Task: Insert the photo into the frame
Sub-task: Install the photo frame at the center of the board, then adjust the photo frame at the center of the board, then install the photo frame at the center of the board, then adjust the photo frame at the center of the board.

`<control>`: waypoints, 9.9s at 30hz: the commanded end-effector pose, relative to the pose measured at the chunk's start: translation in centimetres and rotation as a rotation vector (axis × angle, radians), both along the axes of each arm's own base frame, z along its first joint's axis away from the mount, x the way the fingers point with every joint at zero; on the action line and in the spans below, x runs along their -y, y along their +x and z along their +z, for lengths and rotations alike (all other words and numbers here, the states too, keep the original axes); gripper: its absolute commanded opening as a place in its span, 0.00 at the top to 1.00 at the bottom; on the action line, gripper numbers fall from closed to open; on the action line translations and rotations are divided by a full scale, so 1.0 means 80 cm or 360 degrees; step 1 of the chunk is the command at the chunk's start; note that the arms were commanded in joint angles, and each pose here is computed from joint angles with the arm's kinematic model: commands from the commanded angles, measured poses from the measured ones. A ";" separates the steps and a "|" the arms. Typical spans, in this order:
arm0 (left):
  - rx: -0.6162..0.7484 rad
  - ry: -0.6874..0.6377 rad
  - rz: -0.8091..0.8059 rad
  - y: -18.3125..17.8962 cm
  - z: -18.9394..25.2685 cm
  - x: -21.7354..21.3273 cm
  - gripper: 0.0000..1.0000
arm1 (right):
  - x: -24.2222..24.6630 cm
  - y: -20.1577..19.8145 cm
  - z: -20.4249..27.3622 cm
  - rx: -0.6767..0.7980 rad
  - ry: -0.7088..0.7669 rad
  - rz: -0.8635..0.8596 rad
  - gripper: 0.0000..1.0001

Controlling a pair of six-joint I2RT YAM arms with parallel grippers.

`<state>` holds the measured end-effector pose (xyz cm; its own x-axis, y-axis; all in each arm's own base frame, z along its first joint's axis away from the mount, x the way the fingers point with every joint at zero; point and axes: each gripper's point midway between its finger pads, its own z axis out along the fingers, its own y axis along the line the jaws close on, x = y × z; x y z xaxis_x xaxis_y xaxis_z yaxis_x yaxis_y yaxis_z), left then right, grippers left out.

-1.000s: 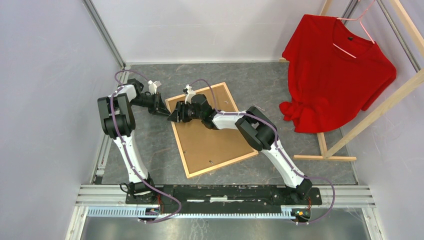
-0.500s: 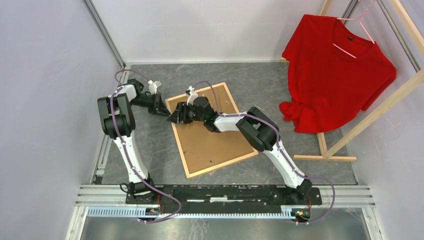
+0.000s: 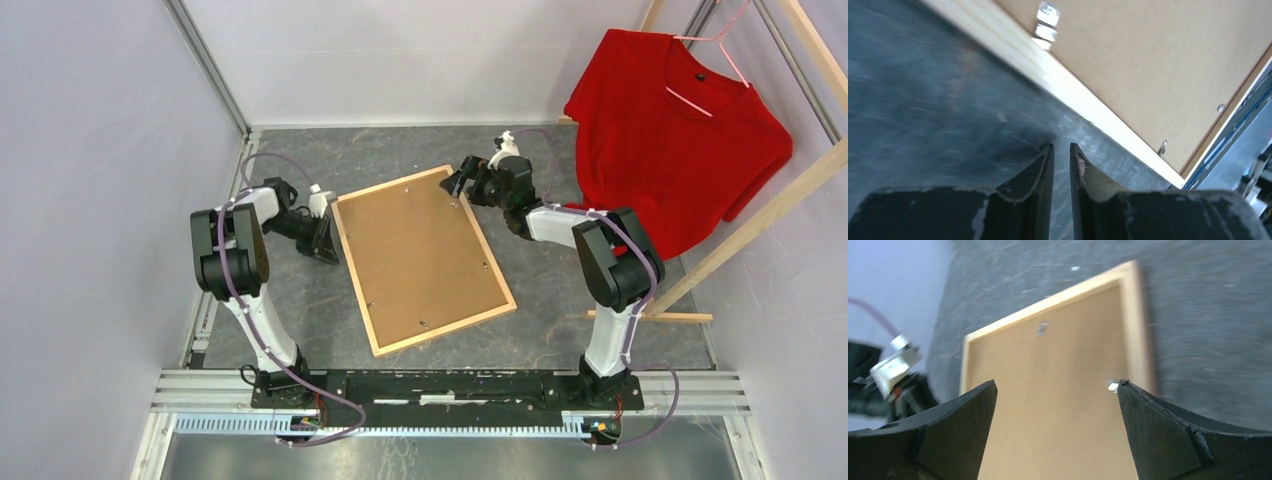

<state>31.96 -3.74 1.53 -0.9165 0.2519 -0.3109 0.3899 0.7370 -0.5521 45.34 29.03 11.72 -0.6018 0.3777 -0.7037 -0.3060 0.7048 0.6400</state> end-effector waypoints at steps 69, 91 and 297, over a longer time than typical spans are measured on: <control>0.0253 0.0153 -0.0306 0.015 0.007 0.000 0.59 | 0.113 -0.193 -0.033 -0.0185 -0.0367 -0.0041 0.02; 0.0078 -0.0177 -0.0257 -0.028 0.050 -0.018 0.46 | 0.089 -0.102 0.072 0.0108 -0.0388 -0.0125 0.04; 0.0039 0.0298 -0.0731 -0.111 -0.025 0.025 0.59 | 0.109 -0.058 -0.073 -0.0232 -0.0125 -0.0256 0.06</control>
